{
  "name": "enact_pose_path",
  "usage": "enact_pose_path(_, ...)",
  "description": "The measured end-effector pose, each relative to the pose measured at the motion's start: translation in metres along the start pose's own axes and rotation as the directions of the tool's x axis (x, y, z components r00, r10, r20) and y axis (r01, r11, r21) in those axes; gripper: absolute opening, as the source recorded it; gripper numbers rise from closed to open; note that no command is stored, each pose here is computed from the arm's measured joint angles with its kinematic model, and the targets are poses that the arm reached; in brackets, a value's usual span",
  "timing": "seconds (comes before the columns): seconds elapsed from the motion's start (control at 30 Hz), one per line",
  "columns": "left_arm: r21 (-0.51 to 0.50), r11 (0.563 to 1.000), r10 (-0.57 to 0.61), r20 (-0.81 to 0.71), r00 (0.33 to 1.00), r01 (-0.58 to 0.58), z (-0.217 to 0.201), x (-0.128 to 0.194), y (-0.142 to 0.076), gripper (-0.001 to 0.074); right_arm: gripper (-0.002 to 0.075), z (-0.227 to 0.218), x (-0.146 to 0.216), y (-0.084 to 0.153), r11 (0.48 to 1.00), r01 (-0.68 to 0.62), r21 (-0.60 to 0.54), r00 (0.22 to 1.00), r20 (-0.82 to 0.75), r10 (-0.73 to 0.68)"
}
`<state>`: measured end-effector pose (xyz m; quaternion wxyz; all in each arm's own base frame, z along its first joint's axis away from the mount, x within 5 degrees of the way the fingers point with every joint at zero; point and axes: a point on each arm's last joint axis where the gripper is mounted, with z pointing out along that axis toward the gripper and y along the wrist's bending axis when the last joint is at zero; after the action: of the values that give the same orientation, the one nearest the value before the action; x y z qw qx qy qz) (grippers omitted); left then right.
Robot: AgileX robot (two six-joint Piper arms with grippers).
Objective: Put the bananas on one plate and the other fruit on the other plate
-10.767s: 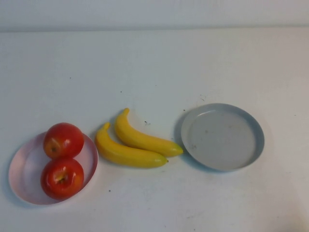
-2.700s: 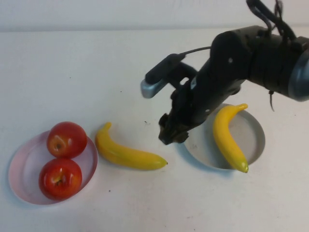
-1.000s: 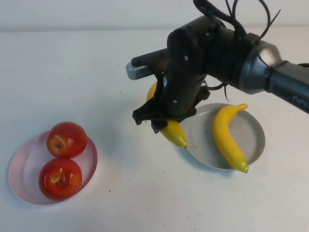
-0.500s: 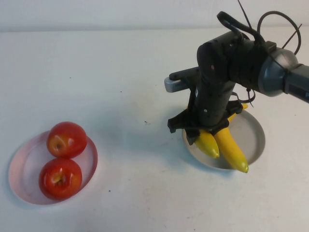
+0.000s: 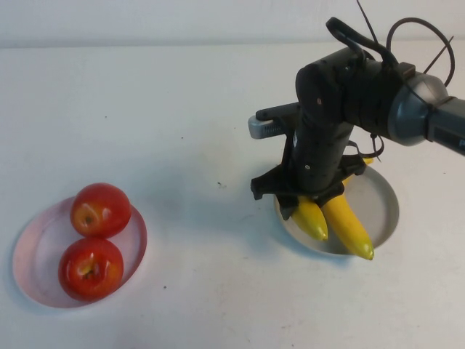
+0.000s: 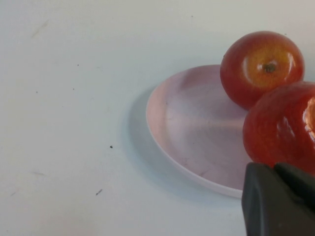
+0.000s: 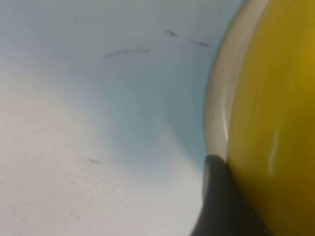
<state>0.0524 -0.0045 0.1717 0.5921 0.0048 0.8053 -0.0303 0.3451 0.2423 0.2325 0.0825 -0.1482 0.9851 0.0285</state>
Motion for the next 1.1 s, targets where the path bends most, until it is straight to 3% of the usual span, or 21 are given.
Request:
enact_pose_path(0.23,0.0,1.0,0.0,0.0,1.0,0.0,0.0,0.0,0.0,-0.0002,0.0319,0.0,0.004,-0.001,1.0,-0.008,0.016,0.999,-0.046,0.008)
enact_pose_path(0.57,0.0,1.0,0.0,0.0,1.0,0.0,0.0,0.0,0.0,-0.0002,0.0448,0.0,0.005,-0.002,1.0,-0.01,0.018,0.999,-0.052,0.011)
enact_pose_path(0.73,0.0,1.0,0.0,0.0,1.0,0.0,0.0,0.0,0.0,-0.0002,0.0452,-0.004,0.006,-0.002,1.0,-0.011,0.015,0.999,-0.05,0.012)
enact_pose_path(0.83,0.0,1.0,0.0,0.0,1.0,0.0,0.0,0.0,0.0,-0.0002,0.0391,-0.021,0.008,0.0,1.0,-0.007,0.0,1.0,-0.014,0.007)
enact_pose_path(1.1,0.0,1.0,0.0,0.0,1.0,0.0,0.0,0.0,0.0,-0.0002,0.0039,-0.101,0.03,0.003,0.987,0.148,-0.062,0.978,0.159,-0.137)
